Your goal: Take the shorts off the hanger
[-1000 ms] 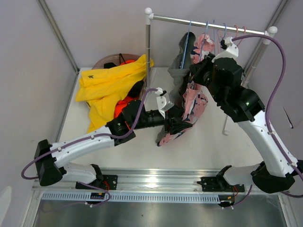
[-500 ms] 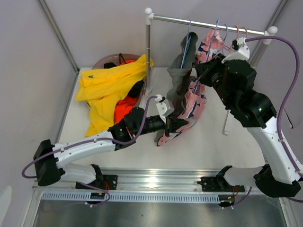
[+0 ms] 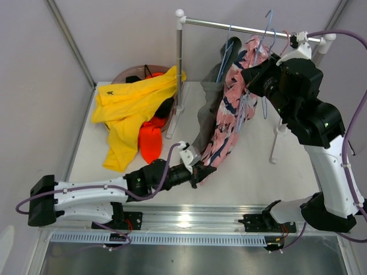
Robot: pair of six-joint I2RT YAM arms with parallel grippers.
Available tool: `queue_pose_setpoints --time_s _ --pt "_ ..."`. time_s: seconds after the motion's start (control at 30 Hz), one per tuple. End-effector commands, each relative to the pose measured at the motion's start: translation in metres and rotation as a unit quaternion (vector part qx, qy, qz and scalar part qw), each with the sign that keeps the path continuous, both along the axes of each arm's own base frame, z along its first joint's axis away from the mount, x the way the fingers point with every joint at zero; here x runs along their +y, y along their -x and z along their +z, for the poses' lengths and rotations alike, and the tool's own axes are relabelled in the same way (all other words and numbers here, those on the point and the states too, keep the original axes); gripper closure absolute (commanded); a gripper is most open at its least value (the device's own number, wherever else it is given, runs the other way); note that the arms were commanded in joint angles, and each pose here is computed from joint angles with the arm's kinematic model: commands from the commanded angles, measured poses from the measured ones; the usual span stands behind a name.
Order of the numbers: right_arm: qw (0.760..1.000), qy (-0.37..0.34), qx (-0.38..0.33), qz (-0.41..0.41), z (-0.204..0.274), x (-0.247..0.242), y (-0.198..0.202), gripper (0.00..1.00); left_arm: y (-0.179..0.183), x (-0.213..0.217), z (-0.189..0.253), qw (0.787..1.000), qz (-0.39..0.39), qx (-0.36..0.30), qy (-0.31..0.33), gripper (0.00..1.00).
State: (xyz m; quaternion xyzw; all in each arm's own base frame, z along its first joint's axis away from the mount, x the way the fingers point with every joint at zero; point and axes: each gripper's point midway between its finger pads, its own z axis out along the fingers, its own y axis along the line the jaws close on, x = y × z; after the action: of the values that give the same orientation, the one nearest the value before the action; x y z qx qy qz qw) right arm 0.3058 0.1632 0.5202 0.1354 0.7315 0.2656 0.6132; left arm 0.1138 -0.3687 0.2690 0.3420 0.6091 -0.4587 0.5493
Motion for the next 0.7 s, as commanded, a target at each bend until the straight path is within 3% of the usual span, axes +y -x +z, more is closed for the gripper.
queue_pose_setpoints --time_s 0.0,0.07,0.1,0.17,0.2,0.4,0.5,0.67 --pt "0.994 -0.087 -0.060 0.017 0.044 -0.009 0.027 1.00 -0.033 -0.019 0.020 0.998 0.063 -0.003 -0.020 1.00" --pt "0.992 -0.102 -0.026 0.073 0.019 0.016 0.036 1.00 -0.062 -0.028 0.028 0.994 0.098 0.000 -0.043 1.00" --pt "0.987 -0.134 -0.020 0.088 0.021 0.016 0.051 1.00 -0.081 -0.043 0.068 0.993 0.119 -0.004 -0.020 1.00" --pt "0.980 -0.149 0.012 0.131 -0.003 0.036 0.063 1.00 -0.108 -0.042 0.060 0.988 0.148 0.008 -0.053 1.00" --pt "0.976 -0.162 0.021 0.142 -0.008 0.040 0.070 1.00 -0.122 -0.051 0.088 0.987 0.156 0.002 -0.032 1.00" --pt "0.956 -0.211 0.034 0.201 -0.001 0.047 0.109 1.00 -0.174 -0.051 0.096 0.975 0.208 0.030 -0.078 1.00" --pt "0.965 -0.195 0.011 0.178 0.014 0.033 0.108 1.00 -0.163 -0.046 0.072 0.974 0.194 0.046 -0.103 1.00" --pt "0.990 -0.104 -0.016 0.091 0.018 0.012 0.074 1.00 -0.093 -0.010 0.099 0.983 0.159 0.051 -0.076 1.00"
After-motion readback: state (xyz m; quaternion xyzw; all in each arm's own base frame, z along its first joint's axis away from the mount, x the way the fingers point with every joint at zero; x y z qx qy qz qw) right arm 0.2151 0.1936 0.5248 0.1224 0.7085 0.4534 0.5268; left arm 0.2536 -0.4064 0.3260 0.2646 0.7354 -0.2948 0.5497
